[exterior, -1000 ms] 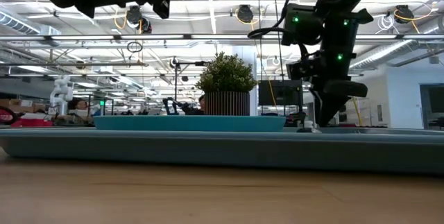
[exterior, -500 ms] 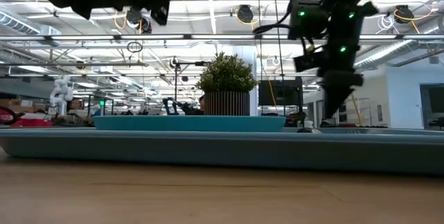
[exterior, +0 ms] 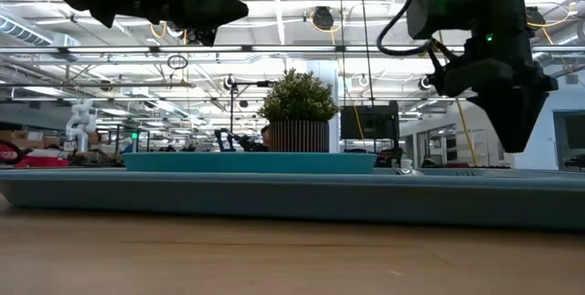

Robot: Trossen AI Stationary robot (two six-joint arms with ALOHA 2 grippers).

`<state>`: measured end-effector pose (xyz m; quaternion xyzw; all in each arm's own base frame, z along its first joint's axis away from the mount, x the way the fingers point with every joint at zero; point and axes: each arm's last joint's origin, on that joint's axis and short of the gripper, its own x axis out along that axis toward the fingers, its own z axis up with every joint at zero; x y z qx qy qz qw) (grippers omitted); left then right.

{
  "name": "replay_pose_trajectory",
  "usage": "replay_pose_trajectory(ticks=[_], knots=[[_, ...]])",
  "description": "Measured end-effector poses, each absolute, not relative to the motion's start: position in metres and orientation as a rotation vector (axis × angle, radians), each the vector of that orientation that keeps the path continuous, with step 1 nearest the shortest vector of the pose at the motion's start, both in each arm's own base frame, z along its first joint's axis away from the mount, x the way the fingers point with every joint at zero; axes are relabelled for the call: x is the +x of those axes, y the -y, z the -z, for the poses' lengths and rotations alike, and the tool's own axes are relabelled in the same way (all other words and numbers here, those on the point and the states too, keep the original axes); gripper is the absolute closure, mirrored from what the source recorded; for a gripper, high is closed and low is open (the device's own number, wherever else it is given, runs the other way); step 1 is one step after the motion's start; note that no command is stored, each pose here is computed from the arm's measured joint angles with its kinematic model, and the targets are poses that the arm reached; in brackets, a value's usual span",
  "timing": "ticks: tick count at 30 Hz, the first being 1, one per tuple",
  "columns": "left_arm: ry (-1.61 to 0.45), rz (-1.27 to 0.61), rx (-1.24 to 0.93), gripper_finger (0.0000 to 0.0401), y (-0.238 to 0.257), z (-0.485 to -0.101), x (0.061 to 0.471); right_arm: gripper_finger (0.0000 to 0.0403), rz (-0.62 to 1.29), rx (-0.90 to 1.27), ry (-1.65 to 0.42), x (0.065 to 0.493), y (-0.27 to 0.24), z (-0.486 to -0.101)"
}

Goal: Pick and place plate/cup/fork/spoon on tray
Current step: Move the blue tray to the center of the table

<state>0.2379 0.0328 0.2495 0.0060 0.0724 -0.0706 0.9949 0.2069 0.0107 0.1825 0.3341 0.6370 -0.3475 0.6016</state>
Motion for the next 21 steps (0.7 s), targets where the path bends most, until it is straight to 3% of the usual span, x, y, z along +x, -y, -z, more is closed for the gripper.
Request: replay_pose_trajectory(ticks=[7,21], knots=[[-0.137,0.143,0.043,0.0371,-0.033,-0.250,0.238,0.0323,0.806,0.979,-1.424,0.214,-0.019,-0.182],[-0.099,0.132,0.147,0.0371,-0.036,-0.253,0.238,0.0323,0.713,0.983,-1.343,0.224,-0.029,-0.183]])
